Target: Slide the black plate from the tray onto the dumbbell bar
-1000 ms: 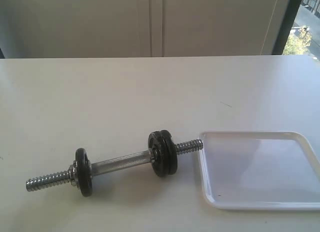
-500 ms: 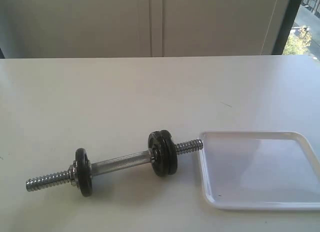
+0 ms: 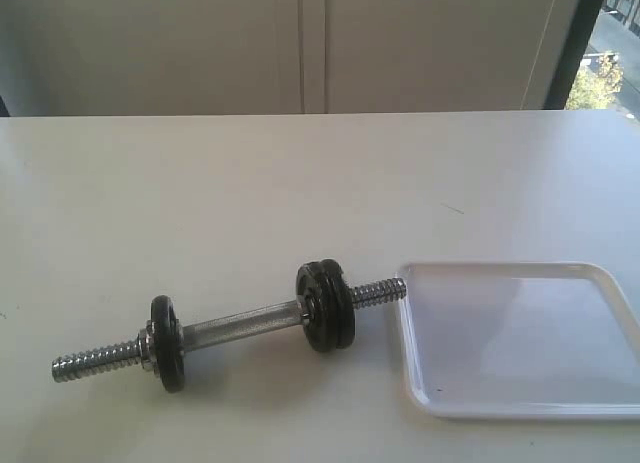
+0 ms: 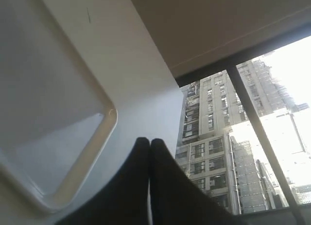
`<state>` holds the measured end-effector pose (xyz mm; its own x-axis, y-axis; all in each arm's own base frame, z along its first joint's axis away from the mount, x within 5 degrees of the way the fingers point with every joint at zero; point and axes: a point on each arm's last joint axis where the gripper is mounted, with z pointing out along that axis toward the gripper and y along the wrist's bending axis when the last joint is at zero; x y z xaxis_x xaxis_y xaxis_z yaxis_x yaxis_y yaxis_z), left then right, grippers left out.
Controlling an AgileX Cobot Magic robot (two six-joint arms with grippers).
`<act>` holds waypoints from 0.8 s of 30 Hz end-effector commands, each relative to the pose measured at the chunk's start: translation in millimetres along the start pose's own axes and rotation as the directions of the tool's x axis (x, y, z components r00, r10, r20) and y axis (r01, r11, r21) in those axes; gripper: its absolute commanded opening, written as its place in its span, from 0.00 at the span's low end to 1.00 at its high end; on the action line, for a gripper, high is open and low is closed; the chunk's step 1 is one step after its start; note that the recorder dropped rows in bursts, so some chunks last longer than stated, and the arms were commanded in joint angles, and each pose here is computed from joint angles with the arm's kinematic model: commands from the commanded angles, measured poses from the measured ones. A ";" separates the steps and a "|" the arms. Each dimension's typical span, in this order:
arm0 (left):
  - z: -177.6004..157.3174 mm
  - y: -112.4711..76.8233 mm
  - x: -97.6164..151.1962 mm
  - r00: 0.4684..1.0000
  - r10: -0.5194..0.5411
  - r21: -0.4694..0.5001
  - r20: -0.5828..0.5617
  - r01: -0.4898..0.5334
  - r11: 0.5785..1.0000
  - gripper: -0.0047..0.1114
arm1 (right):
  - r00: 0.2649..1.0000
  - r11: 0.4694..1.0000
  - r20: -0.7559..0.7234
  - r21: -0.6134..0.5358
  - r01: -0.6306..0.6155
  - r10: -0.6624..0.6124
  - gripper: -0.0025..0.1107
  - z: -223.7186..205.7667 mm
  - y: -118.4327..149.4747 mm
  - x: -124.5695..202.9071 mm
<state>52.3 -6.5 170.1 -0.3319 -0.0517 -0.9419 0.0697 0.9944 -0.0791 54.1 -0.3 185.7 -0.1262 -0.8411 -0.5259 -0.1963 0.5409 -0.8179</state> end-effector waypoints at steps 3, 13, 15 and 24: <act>0.3 0.1 1.1 1.000 -0.010 -0.001 0.001 0.010 1.000 0.04 | 0.995 0.995 0.018 -0.029 -0.097 0.097 0.02 0.2 3.8 -1.0; 0.3 0.1 1.1 1.000 -0.010 -0.001 0.001 0.010 1.000 0.04 | 0.955 0.955 0.059 -0.083 -0.285 0.291 0.02 -0.2 7.1 -6.4; 0.3 0.1 1.1 1.000 -0.010 -0.001 0.001 0.010 1.000 0.04 | 0.955 0.955 0.059 -0.083 -0.285 0.291 0.02 -0.2 7.1 -6.4; 0.3 0.1 1.1 1.000 -0.010 -0.001 0.001 0.010 1.000 0.04 | 0.785 0.784 0.037 -0.102 -0.612 0.618 0.02 -0.3 6.7 -7.5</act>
<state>52.3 -6.5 170.1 -0.3319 -0.0517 -0.9419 0.0697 0.9944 -0.0791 53.5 9.2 185.5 -0.1465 -0.5315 -0.8343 -0.2127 0.8406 -0.4982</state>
